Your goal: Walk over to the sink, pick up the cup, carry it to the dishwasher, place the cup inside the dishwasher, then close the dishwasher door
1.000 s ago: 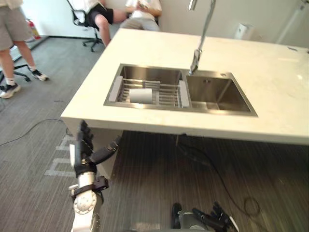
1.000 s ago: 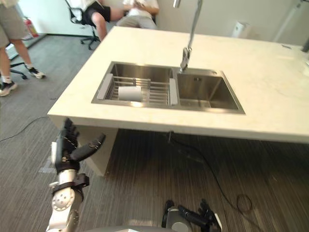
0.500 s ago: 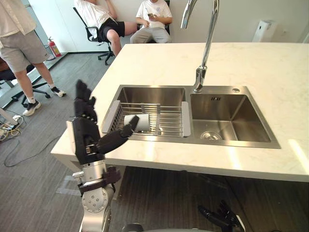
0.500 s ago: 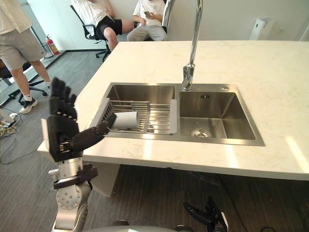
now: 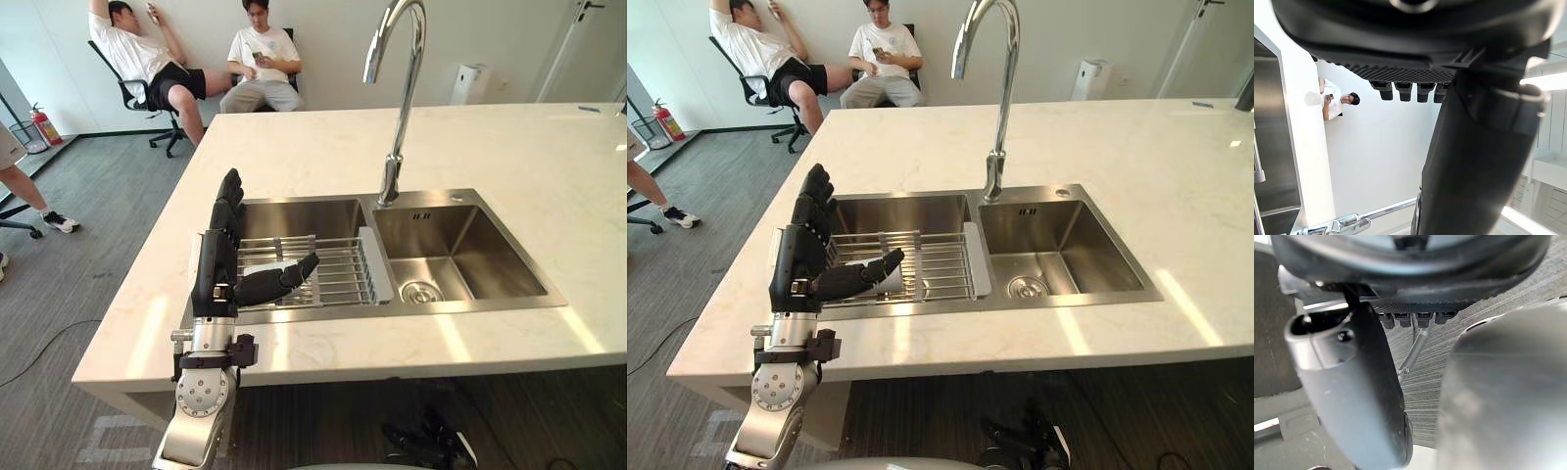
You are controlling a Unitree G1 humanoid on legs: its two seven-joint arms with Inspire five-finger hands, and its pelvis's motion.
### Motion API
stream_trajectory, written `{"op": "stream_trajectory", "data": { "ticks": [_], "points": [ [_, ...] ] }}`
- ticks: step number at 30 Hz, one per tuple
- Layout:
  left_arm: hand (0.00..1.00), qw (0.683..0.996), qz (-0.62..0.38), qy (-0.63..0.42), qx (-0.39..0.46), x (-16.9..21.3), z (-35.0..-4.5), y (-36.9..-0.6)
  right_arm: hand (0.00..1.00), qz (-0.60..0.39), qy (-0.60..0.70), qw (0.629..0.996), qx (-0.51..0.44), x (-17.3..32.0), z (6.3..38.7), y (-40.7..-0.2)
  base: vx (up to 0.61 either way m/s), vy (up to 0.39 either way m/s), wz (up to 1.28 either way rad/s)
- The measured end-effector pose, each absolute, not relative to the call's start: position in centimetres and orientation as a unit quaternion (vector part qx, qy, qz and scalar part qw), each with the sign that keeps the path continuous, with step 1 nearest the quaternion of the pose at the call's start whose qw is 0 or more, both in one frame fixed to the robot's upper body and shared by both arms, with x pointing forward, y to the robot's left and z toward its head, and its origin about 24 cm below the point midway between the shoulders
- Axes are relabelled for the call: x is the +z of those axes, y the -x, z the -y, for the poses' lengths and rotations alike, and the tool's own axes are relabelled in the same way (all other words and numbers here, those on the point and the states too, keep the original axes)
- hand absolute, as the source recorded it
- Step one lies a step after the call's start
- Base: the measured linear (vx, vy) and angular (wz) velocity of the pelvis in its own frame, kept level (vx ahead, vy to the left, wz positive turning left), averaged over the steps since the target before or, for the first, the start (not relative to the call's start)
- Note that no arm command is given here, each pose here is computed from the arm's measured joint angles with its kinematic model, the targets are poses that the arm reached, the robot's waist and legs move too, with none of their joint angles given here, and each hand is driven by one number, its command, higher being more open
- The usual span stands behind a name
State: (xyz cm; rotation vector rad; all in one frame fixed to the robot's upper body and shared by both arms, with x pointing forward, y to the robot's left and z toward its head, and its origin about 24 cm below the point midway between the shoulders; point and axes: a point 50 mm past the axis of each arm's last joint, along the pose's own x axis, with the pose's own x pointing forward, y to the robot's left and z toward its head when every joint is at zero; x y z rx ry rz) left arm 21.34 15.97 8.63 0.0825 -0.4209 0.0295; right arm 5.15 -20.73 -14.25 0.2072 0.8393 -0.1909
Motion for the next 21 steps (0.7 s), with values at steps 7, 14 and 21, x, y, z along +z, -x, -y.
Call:
{"op": "stream_trajectory", "data": {
  "ticks": [7, 14, 21],
  "points": [
    [1.0, 0.982, 0.125, -0.139, -0.027, 5.5, -15.0, -22.8, 1.0, -0.372, -0.101, 0.92, -0.073, -13.7, 20.8, -8.2, 0.12, -0.137, 0.18],
    [1.0, 0.966, 0.096, -0.239, -0.036, 4.6, -15.7, -23.0, 1.0, -0.376, -0.1, 0.918, -0.069, -13.7, 21.0, -8.7, -0.05, 0.026, 0.01],
    [1.0, 0.943, 0.081, -0.321, -0.045, 4.6, -16.4, -23.7, 1.0, -0.397, -0.107, 0.909, -0.065, -14.1, 20.8, -7.9, -0.12, 0.015, 0.03]
  ]
}}
